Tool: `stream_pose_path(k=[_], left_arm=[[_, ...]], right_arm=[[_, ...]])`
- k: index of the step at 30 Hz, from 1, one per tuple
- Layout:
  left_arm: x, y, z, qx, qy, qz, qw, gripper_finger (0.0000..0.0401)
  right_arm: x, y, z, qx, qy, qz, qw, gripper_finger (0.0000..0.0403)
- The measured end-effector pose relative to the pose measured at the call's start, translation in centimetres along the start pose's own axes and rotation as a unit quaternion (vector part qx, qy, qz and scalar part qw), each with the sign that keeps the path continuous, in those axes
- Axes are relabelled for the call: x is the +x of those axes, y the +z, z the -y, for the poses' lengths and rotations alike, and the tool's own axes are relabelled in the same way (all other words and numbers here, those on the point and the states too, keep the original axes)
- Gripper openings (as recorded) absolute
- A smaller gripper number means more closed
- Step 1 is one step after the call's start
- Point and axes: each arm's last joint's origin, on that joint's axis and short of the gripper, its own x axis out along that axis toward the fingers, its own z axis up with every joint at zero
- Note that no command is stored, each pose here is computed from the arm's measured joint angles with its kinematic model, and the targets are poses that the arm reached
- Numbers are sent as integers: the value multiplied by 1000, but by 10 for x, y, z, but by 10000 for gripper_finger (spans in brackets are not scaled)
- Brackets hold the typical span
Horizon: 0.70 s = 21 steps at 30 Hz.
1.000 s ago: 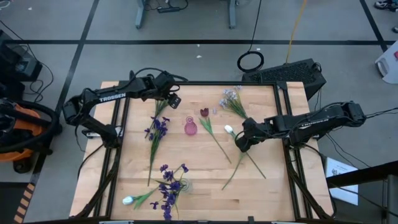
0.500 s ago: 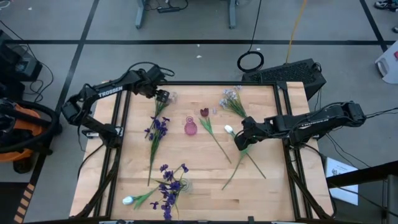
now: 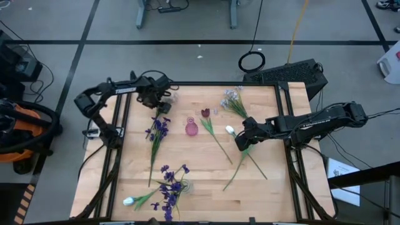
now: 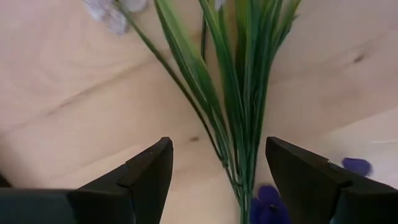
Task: Sort flowers into vase by color
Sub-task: Put the left white flowers into the pink vase
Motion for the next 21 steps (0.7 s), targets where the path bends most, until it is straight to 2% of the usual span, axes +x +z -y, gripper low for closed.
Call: stream_pose_path(k=[8, 11, 14, 20, 21], left_arm=[[22, 4, 7, 7, 6, -29, 1000, 260], [25, 5, 7, -2, -10, -40, 999, 236], [26, 5, 8, -10, -16, -42, 999, 183], [23, 5, 7, -5, -31, -43, 999, 33], [20, 4, 8, 1, -36, -39, 999, 19]], right_arm=[[0, 0, 0, 0, 0, 0, 1000, 45], [0, 0, 0, 0, 0, 0, 1000, 45], [0, 0, 0, -1, 0, 0, 1000, 45], [0, 0, 0, -14, -1, 1, 1000, 45], [0, 0, 0, -15, -2, 2, 1000, 45]])
